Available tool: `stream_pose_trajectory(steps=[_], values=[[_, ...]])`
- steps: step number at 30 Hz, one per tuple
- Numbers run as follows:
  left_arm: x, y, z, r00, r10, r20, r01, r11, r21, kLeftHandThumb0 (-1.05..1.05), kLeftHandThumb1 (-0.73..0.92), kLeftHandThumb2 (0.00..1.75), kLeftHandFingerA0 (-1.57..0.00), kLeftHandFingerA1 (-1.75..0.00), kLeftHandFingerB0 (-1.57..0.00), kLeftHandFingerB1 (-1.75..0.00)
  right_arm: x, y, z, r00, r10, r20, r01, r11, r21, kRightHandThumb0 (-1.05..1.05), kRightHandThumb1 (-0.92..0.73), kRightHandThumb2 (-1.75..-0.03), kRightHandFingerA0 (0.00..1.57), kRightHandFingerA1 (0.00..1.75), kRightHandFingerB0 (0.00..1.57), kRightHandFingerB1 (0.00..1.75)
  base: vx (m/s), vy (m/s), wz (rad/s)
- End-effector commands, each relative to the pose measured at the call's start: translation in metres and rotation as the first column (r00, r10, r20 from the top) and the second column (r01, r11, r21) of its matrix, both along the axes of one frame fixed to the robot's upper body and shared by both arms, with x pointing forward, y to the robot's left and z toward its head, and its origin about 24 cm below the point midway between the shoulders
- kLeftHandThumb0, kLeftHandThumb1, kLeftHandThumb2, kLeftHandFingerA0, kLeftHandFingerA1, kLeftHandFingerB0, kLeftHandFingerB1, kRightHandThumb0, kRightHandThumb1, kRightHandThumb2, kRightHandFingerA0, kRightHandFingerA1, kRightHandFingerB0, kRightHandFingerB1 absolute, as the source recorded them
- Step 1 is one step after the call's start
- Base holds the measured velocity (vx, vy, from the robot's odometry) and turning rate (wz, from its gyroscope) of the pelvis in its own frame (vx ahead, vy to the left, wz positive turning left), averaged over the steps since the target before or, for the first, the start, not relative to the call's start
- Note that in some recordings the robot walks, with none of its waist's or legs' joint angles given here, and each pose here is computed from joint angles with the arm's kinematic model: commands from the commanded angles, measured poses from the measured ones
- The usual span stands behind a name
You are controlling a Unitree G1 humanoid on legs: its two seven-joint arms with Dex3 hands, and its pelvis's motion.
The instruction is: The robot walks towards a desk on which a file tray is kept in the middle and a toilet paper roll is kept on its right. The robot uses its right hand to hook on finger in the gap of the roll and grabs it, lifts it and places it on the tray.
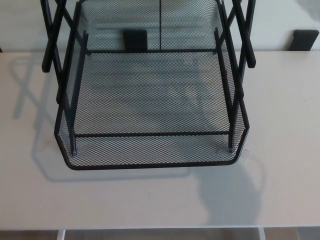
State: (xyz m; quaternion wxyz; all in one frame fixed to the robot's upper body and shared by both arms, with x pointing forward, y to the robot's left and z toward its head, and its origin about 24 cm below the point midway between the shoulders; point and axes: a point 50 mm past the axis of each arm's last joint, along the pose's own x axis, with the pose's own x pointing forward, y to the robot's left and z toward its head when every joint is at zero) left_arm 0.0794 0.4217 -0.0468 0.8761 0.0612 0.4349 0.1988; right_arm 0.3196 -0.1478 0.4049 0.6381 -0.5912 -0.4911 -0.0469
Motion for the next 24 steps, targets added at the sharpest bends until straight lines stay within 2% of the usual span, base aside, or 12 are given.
stream_pose_trajectory(steps=[1, 7, 8, 9, 14, 15, 16, 18, 20, 21, 23, 24], values=[[-0.002, 0.003, 0.007, 0.994, -0.029, 0.107, 0.026, 0.999, 0.036, -0.74, 0.67, 1.05, -0.28, -0.63, -0.29, -0.59, 0.026, 0.05, -0.071, 0.771, -0.046, -0.635, -0.166, 0.948, -0.27, -0.23, -0.65, -0.64, 0.84, 1.47, 0.92, 0.65, 0.0, 0.0, 0.0], [0.003, 0.001, 0.007, 0.993, -0.042, 0.114, 0.038, 0.998, 0.04, -0.74, 0.67, 1.05, -0.26, -0.61, -0.26, -0.57, 0.033, 0.058, -0.113, 0.706, -0.064, -0.705, -0.216, 0.929, -0.3, -0.23, -0.66, -0.73, 0.93, 1.34, 0.97, 0.77, 0.0, 0.0, 0.0], [0.003, 0.001, 0.007, 0.993, -0.046, 0.109, 0.042, 0.998, 0.036, -0.7, 0.83, 0.65, -0.26, -0.57, -0.29, -0.49, 0.033, 0.061, -0.119, 0.698, -0.06, -0.714, -0.227, 0.927, -0.299, -0.22, -0.65, -0.74, 0.95, 1.38, 0.97, 0.76, 0.0, 0.0, 0.0], [0.003, 0.001, 0.006, 0.993, -0.043, 0.108, 0.04, 0.999, 0.031, -0.75, 0.67, 1.05, -0.27, -0.62, -0.25, -0.56, 0.034, 0.062, -0.123, 0.69, -0.062, -0.721, -0.234, 0.924, -0.303, -0.22, -0.64, -0.75, 0.96, 1.4, 0.97, 0.79, 0.0, 0.0, 0.0], [0.005, 0.001, 0.006, 0.994, -0.052, 0.095, 0.048, 0.998, 0.045, -0.74, 0.68, 1.05, -0.28, -0.62, -0.27, -0.57, 0.033, 0.069, -0.143, 0.639, -0.027, -0.769, -0.292, 0.916, -0.275, -0.18, -0.6, -0.83, 0.99, 1.41, 0.97, 0.84, 0.0, 0.0, 0.0], [0.005, 0.001, 0.006, 0.994, -0.061, 0.089, 0.057, 0.997, 0.05, -0.69, 0.84, 0.65, -0.25, -0.57, -0.3, -0.48, 0.032, 0.07, -0.144, 0.633, -0.025, -0.773, -0.299, 0.914, -0.274, -0.17, -0.61, -0.83, 0.97, 1.41, 0.97, 0.83, 0.0, 0.0, 0.0], [0.006, 0.001, 0.006, 0.994, -0.064, 0.089, 0.06, 0.997, 0.051, -0.7, 0.83, 0.65, -0.26, -0.58, -0.3, -0.48, 0.031, 0.07, -0.147, 0.631, -0.027, -0.775, -0.305, 0.91, -0.28, -0.18, -0.61, -0.82, 0.97, 1.39, 0.96, 0.82, 0.0, 0.0, 0.0], [0.006, 0.001, 0.006, 0.994, -0.054, 0.094, 0.05, 0.998, 0.045, -0.71, 0.81, 0.65, -0.27, -0.56, -0.3, -0.47, 0.031, 0.07, -0.149, 0.614, -0.033, -0.788, -0.31, 0.909, -0.279, -0.18, -0.63, -0.84, 0.95, 1.42, 0.94, 0.84, 0.0, 0.0, 0.0], [0.005, 0.0, 0.004, 0.995, -0.046, 0.085, 0.043, 0.998, 0.039, -0.75, 0.68, 1.04, -0.27, -0.62, -0.26, -0.56, 0.029, 0.07, -0.157, 0.61, -0.037, -0.791, -0.321, 0.902, -0.29, -0.16, -0.61, -0.86, 0.96, 1.47, 0.97, 0.86, 0.0, 0.0, 0.0], [0.005, 0.0, 0.005, 0.995, -0.056, 0.084, 0.053, 0.998, 0.046, -0.68, 0.84, 0.65, -0.27, -0.58, -0.29, -0.48, 0.029, 0.07, -0.159, 0.613, -0.036, -0.789, -0.326, 0.898, -0.295, -0.16, -0.61, -0.86, 0.96, 1.5, 0.97, 0.86, 0.0, 0.0, 0.0], [0.002, 0.0, 0.004, 0.994, -0.088, 0.061, 0.084, 0.995, 0.061, -0.71, 0.85, 0.65, -0.28, -0.6, -0.28, -0.48, 0.027, 0.07, -0.166, 0.598, -0.035, -0.801, -0.34, 0.894, -0.292, -0.16, -0.61, -0.86, 0.97, 1.5, 0.97, 0.86, 0.0, 0.0, 0.0], [0.003, 0.001, 0.004, 0.995, -0.08, 0.065, 0.077, 0.995, 0.056, -0.77, 0.68, 1.06, -0.31, -0.64, -0.25, -0.56, 0.027, 0.07, -0.168, 0.596, -0.045, -0.802, -0.337, 0.892, -0.301, -0.18, -0.61, -0.87, 0.97, 1.5, 0.97, 0.87, 0.0, 0.0, 0.0]])
